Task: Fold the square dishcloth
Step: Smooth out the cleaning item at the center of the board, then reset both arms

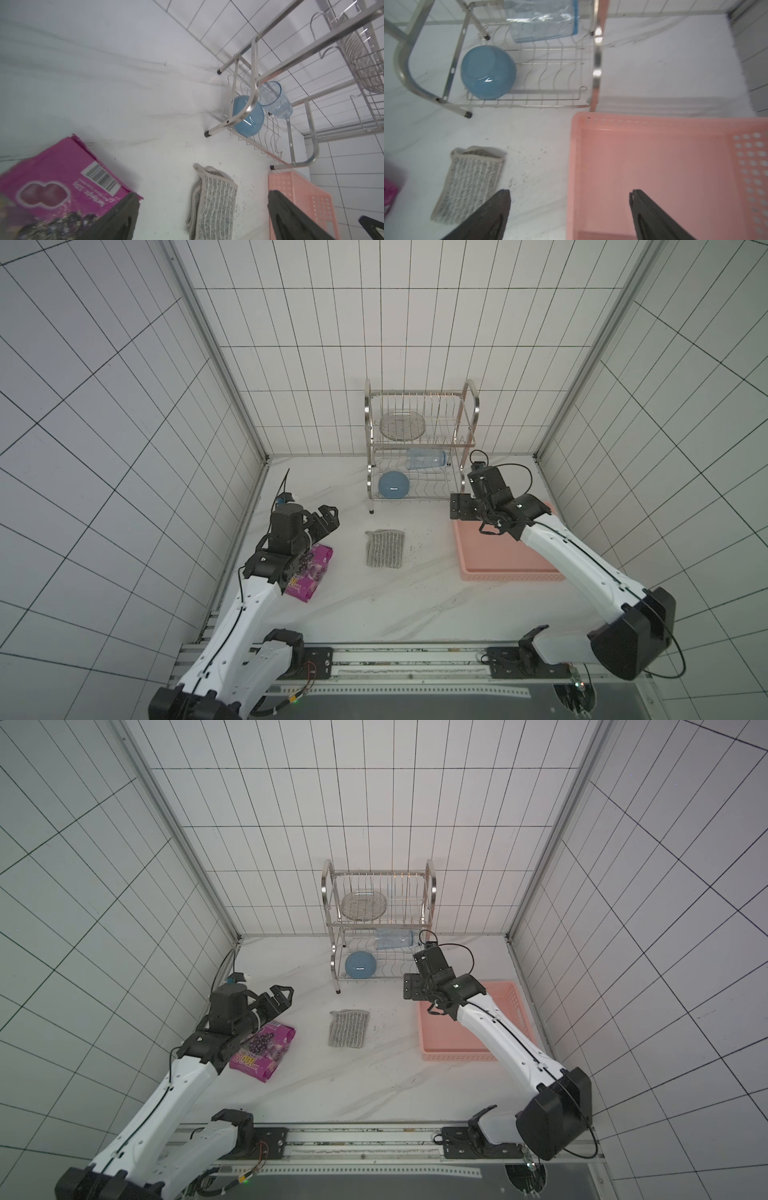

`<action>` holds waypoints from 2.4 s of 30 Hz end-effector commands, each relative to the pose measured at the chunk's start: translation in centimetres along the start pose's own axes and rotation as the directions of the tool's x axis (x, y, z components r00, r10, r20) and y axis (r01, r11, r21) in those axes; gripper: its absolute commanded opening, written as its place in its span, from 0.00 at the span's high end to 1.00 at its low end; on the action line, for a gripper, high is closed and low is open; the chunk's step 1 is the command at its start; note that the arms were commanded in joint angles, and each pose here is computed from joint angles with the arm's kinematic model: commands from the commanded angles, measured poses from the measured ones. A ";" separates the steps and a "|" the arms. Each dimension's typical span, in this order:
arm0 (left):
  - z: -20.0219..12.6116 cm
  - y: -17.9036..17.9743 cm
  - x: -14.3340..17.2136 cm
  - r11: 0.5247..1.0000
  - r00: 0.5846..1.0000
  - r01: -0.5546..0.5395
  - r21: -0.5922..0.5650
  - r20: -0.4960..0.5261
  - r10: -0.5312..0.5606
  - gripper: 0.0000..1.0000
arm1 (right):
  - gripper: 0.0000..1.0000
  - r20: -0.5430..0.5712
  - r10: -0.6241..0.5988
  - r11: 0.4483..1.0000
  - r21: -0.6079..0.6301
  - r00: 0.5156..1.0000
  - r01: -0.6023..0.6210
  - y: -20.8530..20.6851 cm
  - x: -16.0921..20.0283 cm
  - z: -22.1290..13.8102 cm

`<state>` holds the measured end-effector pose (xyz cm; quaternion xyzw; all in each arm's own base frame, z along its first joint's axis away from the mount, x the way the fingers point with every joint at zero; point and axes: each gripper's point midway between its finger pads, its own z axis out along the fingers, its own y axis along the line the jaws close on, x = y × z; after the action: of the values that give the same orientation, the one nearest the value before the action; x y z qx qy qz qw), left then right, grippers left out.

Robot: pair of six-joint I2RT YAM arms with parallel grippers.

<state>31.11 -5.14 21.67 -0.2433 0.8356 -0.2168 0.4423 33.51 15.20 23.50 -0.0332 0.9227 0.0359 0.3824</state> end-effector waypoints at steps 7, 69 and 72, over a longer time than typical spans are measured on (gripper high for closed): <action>-3.4 6.4 -7.1 0.938 0.875 -0.075 -0.339 0.428 0.225 0.01 | 0.01 0.185 0.038 0.928 0.358 0.982 -0.104 -13.6 0.5 -0.1; 12.4 10.8 -3.8 0.862 0.820 -0.414 -0.292 0.292 0.492 0.02 | 0.01 0.408 0.070 0.981 0.137 0.910 -0.137 -18.9 6.0 12.9; 12.4 10.8 -3.7 0.862 0.820 -0.414 -0.292 0.292 0.493 0.02 | 0.01 0.406 0.071 0.981 0.137 0.911 -0.137 -18.9 6.1 12.9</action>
<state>41.09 3.74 11.79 -0.1206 0.7896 0.0268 0.6011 39.94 -2.24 9.60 0.0459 0.8225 -0.0135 0.5667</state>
